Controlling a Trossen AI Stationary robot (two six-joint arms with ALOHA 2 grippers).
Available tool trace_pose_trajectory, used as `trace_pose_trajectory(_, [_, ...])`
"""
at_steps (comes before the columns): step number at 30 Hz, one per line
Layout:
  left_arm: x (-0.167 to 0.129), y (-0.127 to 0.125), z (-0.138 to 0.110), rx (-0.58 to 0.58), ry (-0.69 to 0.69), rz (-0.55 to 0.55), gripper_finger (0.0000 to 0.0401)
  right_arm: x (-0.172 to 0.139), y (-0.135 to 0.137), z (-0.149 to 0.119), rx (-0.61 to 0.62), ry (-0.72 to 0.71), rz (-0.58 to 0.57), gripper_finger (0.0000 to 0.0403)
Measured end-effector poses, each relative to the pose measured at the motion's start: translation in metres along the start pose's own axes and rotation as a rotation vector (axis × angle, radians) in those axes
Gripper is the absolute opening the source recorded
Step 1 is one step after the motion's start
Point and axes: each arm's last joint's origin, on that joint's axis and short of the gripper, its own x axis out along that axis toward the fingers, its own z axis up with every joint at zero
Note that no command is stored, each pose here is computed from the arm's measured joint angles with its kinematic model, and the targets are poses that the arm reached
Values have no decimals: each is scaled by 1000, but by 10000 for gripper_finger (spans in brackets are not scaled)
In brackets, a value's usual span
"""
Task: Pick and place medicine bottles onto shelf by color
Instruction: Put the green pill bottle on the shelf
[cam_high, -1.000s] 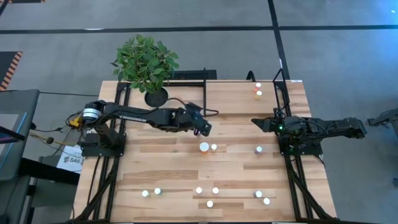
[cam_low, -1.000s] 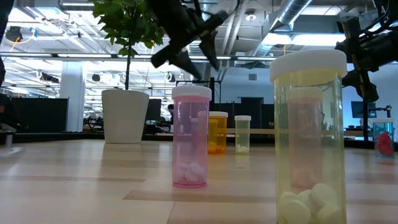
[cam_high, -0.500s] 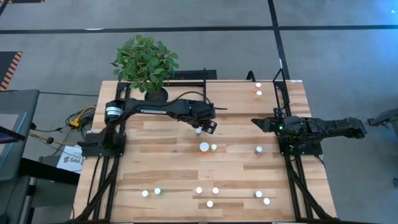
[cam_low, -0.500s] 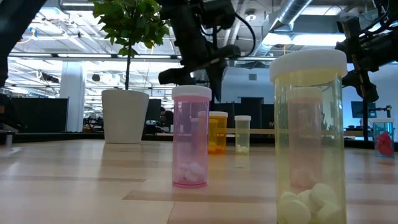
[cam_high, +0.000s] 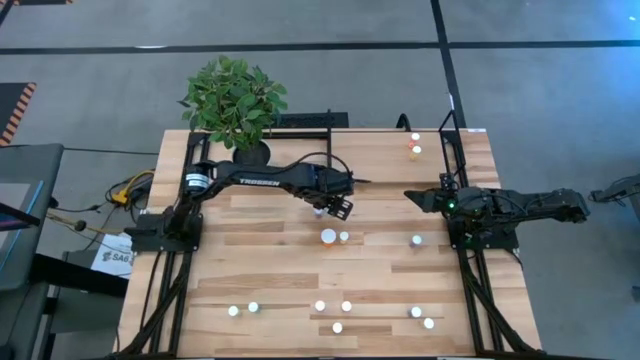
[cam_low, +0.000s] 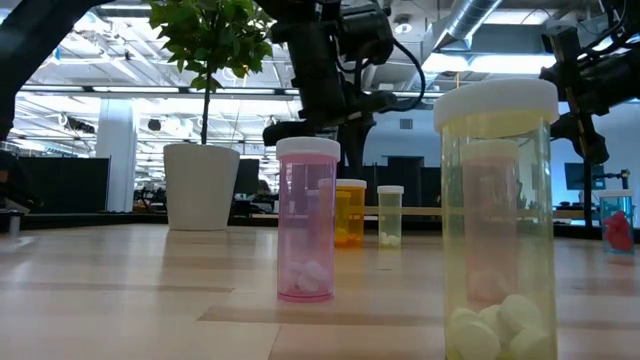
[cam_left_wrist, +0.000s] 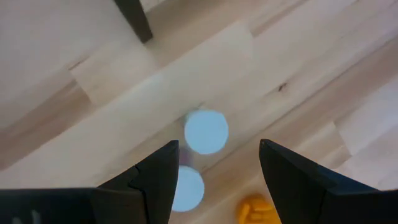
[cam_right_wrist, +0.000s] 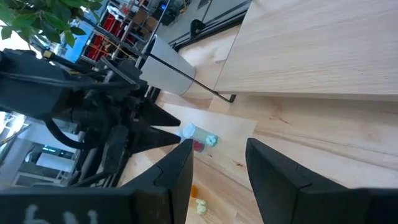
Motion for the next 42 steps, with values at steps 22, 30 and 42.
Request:
trace_pose_trajectory(22, [9,2,-1,75,-90,38,209,0,0,0,0,0,0,170])
trace_pose_trajectory(30, [10,1,-2,99,-103,43,209,0,0,0,0,0,0,170])
trace_pose_trajectory(42, [25,-4,-7,98,-82,53,209,0,0,0,0,0,0,170])
